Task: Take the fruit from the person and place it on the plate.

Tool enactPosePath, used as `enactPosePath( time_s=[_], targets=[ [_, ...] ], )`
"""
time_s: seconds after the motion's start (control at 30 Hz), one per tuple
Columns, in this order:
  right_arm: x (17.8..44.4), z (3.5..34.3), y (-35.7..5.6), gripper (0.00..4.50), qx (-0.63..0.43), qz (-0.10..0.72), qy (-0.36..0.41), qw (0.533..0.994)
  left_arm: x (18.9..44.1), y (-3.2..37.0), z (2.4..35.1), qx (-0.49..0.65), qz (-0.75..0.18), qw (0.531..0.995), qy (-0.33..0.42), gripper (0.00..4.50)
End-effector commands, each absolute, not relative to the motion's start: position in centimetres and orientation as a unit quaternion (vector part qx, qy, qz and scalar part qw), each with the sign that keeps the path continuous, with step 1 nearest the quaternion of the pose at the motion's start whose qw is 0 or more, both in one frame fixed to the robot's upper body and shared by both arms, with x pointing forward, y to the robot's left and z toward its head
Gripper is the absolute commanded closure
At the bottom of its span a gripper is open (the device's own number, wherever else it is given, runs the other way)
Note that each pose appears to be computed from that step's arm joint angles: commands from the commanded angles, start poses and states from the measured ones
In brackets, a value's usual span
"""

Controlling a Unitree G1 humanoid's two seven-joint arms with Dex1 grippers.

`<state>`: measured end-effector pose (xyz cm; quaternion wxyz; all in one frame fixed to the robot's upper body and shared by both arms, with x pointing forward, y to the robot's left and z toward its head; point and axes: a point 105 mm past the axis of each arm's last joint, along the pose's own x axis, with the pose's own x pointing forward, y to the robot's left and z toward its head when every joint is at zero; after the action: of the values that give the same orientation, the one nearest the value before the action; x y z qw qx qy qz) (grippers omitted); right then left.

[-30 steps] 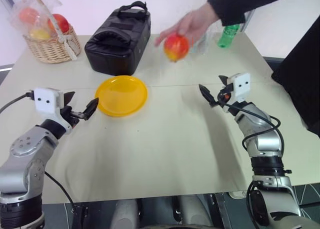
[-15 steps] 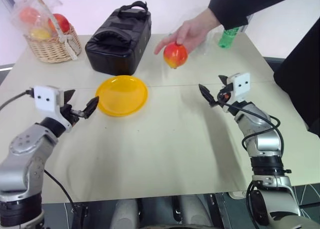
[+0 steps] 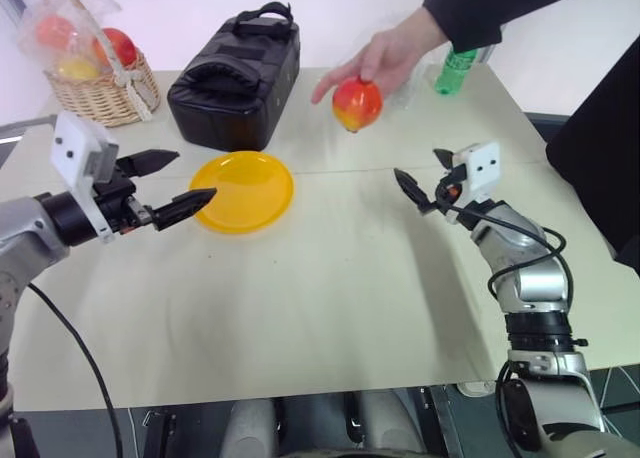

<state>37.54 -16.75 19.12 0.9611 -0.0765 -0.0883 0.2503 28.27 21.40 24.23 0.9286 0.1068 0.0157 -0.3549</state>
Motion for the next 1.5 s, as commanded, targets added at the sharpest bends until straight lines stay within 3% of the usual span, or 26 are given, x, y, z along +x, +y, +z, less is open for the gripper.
enactPosePath(
  time_s=[0.03, 0.37, 0.63, 0.8, 1.0, 1.2, 1.5],
  targets=[
    [36.6, 24.0, -14.2, 0.03, -0.078, 0.289, -0.159, 0.941, 28.4, 21.0, 24.4, 0.111, -0.359, 0.927, 0.005, 0.00],
    [38.5, 25.5, -11.5, 0.03, 0.012, 0.312, -0.171, 0.934, 28.8, 21.2, 23.3, 0.104, -0.339, 0.935, 0.010, 0.00],
    [40.0, 26.2, -10.7, 0.03, 0.024, 0.314, -0.174, 0.933, 28.2, 21.5, 22.9, 0.095, -0.330, 0.939, 0.011, 0.00],
    [40.2, 26.3, -10.6, 1.40, 0.019, 0.315, -0.179, 0.932, 28.0, 21.8, 22.9, 0.093, -0.322, 0.942, 0.011, 0.00],
    [40.0, 26.2, -9.6, 1.40, 0.011, 0.331, -0.175, 0.927, 27.9, 22.5, 22.6, 0.095, -0.306, 0.947, 0.016, 0.00],
    [38.2, 24.7, -4.0, 1.40, 0.016, 0.417, -0.150, 0.896, 30.2, 28.7, 22.9, 0.122, -0.124, 0.985, -0.008, 0.00],
    [36.4, 21.7, 5.0, 1.40, -0.006, 0.488, -0.122, 0.864, 28.0, 27.9, 20.1, 0.118, -0.158, 0.979, 0.051, 0.00]
  ],
)
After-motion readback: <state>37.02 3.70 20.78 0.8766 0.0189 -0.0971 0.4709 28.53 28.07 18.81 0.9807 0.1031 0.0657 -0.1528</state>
